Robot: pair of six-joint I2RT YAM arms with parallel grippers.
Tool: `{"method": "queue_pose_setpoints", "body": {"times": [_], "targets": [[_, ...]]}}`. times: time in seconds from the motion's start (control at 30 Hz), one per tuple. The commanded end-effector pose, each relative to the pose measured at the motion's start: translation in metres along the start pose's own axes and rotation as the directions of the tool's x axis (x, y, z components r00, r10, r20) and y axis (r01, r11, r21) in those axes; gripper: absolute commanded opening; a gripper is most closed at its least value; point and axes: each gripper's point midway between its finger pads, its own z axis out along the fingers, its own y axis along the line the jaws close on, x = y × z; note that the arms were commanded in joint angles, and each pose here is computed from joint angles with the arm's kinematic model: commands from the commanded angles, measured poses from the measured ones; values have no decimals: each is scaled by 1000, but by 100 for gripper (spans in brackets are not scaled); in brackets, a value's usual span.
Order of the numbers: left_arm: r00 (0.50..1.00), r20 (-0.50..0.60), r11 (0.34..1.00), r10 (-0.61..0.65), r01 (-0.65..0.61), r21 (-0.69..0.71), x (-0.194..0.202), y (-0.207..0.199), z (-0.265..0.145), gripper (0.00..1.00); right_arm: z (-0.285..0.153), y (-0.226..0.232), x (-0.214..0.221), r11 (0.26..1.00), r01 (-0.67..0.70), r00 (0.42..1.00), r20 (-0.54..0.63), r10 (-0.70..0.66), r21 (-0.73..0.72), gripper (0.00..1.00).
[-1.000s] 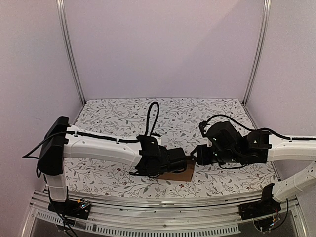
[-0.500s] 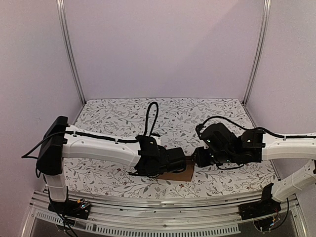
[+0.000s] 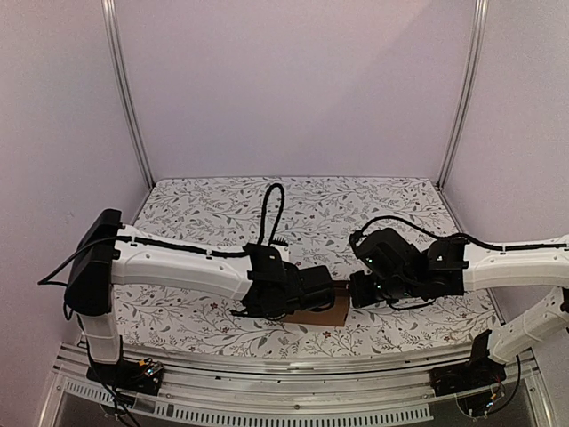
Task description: Fold the paper box
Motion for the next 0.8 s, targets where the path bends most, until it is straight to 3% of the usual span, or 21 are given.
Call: {"method": "queue_pose_setpoints", "body": {"times": [0.0, 0.67, 0.77], "targets": [[960, -274, 998, 48, -38, 43, 76, -15, 25, 0, 6, 0, 10, 1000, 13, 1000, -17, -13, 7, 0], [956, -284, 994, 73, -46, 98, 71, -13, 12, 1, 10, -5, 57, 994, 45, 997, -65, -38, 101, 0], [954, -283, 990, 96, -61, 130, 67, -12, 6, 21, 10, -4, 55, 993, 44, 998, -55, -38, 106, 0]]}}
